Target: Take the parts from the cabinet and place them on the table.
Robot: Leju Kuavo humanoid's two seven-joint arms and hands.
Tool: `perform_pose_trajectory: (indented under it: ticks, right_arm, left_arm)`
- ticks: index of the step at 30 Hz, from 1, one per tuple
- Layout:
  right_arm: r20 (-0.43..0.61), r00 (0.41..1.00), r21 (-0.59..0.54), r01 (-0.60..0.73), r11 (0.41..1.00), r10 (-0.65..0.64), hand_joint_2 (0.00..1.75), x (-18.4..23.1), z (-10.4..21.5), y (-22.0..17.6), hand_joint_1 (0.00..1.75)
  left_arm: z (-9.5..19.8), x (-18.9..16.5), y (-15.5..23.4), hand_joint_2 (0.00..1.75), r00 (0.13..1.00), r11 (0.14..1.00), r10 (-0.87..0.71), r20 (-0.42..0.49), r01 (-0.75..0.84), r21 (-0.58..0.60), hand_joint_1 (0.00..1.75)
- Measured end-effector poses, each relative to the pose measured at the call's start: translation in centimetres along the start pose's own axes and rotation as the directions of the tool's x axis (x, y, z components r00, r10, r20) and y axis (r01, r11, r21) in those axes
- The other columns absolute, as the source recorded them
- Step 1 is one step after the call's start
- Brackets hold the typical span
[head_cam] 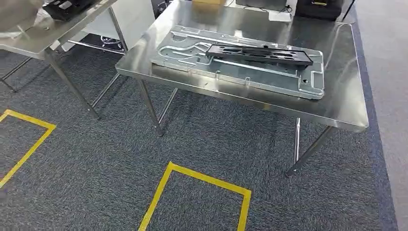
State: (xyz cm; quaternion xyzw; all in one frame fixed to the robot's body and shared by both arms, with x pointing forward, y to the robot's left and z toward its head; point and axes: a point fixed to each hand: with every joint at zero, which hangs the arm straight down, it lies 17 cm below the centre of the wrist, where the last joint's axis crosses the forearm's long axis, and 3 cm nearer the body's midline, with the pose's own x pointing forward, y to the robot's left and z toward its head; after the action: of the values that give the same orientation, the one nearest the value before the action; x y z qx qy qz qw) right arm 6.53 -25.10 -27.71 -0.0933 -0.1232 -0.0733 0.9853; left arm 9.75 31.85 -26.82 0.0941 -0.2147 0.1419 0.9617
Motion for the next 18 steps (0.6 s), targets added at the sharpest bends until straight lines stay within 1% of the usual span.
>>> perform_pose_trajectory:
  ticks: [5,10,18]
  right_arm:
    - [0.028,0.995,0.059,-0.102,0.993,0.100,0.00,0.6,0.3,1.7,0.00]
    - [0.018,0.993,0.080,-0.121,0.989,0.120,0.00,0.0,0.5,2.3,0.00]
    - [-0.025,0.991,0.104,-0.130,0.986,0.133,0.00,-1.1,0.7,2.8,0.00]
  left_arm:
    - [-0.1,-0.1,0.5,0.00,0.996,0.996,-0.091,0.004,0.091,-0.020,0.00]
    - [-0.1,0.1,0.2,0.00,0.993,0.992,-0.120,0.011,0.120,-0.032,0.00]
    - [-0.1,-0.3,0.1,0.00,0.988,0.987,-0.153,-0.009,0.153,-0.045,0.00]
